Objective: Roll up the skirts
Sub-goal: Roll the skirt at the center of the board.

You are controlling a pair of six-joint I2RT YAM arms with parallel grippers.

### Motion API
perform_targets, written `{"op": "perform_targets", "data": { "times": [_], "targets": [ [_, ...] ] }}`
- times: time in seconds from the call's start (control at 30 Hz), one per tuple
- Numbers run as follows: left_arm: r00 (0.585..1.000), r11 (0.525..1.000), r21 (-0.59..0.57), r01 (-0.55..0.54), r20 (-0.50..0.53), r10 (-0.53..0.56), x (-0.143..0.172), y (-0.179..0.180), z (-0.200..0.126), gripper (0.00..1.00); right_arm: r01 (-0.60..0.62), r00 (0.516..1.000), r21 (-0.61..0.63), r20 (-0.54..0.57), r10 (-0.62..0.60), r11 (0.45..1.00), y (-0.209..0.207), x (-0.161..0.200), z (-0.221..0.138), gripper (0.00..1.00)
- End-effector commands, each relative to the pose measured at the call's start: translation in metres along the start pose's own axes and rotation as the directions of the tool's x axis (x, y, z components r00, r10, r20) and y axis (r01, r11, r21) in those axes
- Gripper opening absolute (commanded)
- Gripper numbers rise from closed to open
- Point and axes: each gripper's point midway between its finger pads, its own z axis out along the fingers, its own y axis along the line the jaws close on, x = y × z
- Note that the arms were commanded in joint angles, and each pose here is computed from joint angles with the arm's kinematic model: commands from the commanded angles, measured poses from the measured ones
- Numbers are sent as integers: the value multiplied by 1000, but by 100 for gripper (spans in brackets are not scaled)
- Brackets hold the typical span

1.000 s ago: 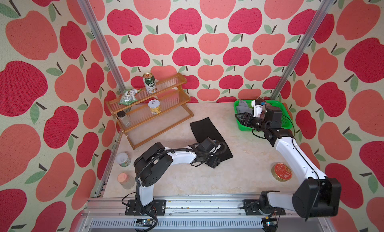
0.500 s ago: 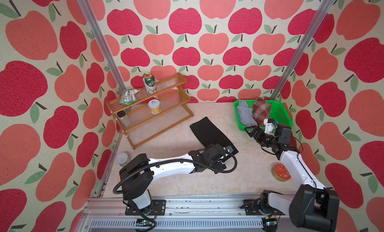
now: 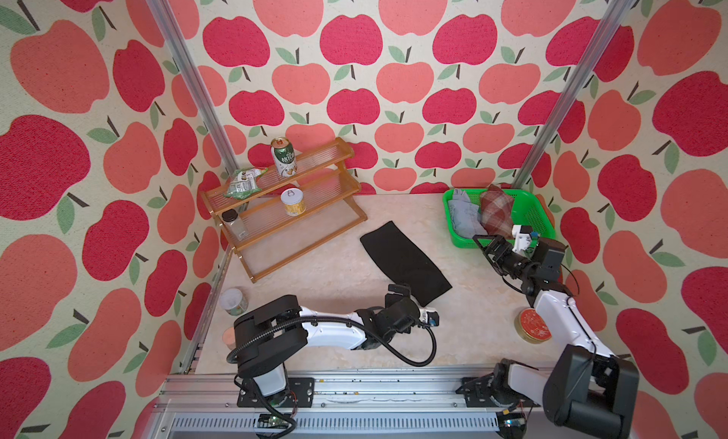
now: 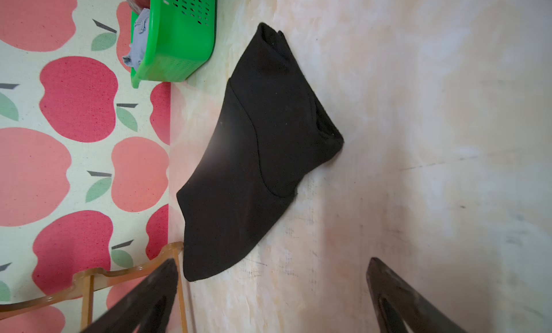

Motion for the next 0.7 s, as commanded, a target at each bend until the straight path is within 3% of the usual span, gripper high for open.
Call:
{"op": "perform_targets", "data": {
  "times": [0.0,0.47,0.67],
  "targets": [
    [999,997,-68,-38,36,41,-17,17,8,99,-5,1000,-36,-4,5,999,7,1,-2,99],
    [995,995,12,-100,10,100,-15,-15,42,95,-8,1000,-25,-8,8,1000,4,0,-1,99],
    [995,994,53,-94,21,93,-17,-27,52,84,-16,1000,-16,-9,16,1000,0,1,0,99]
  ]
}}
